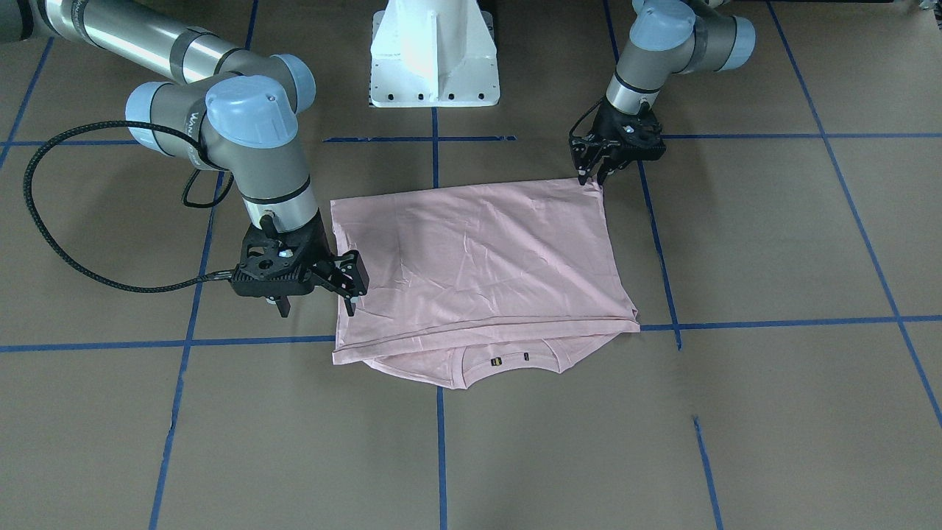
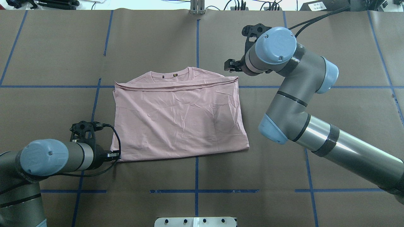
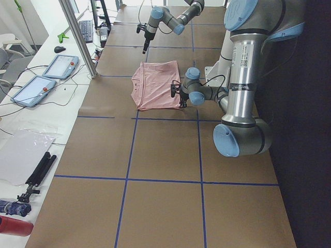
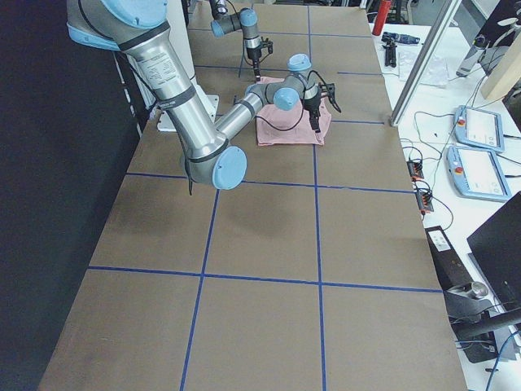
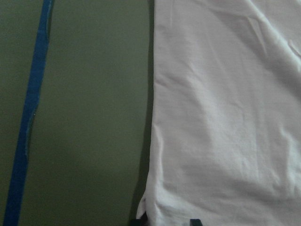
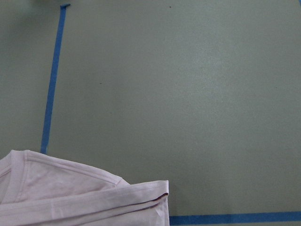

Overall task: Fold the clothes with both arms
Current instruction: 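Grasp the near corner of the folded shirt with the left gripper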

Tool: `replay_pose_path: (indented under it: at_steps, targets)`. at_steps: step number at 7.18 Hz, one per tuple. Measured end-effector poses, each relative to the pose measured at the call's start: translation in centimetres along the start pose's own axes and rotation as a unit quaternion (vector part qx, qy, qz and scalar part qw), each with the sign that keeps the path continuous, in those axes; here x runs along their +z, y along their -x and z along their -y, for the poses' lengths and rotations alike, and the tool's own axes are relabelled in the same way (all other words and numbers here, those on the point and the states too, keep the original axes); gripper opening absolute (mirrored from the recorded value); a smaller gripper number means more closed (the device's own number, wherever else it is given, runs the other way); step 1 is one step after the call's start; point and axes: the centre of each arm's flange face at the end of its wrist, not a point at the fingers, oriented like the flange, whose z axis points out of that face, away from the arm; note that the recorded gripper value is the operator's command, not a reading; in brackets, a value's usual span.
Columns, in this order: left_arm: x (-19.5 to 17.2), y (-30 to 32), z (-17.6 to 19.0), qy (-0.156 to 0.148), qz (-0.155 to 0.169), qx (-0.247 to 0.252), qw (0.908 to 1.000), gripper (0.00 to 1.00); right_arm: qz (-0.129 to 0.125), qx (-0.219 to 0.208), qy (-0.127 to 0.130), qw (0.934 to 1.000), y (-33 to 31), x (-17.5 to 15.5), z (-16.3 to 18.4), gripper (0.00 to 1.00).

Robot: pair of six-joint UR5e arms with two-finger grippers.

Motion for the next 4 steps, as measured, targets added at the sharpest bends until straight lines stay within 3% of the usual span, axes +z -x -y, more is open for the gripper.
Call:
replay_pose_path:
  at_steps: [2, 4]
  targets:
    - [0.07, -0.01, -0.21, 0.001, 0.0, 0.001, 1.0, 0.0, 0.0, 0.0, 0.0, 1.0, 0.01, -0.04, 0.0, 1.0]
    - [0.05, 0.13, -0.2, 0.001, 0.001, 0.002, 1.0, 0.0, 0.001, 0.0, 0.0, 1.0, 0.02, -0.06, 0.0, 1.0]
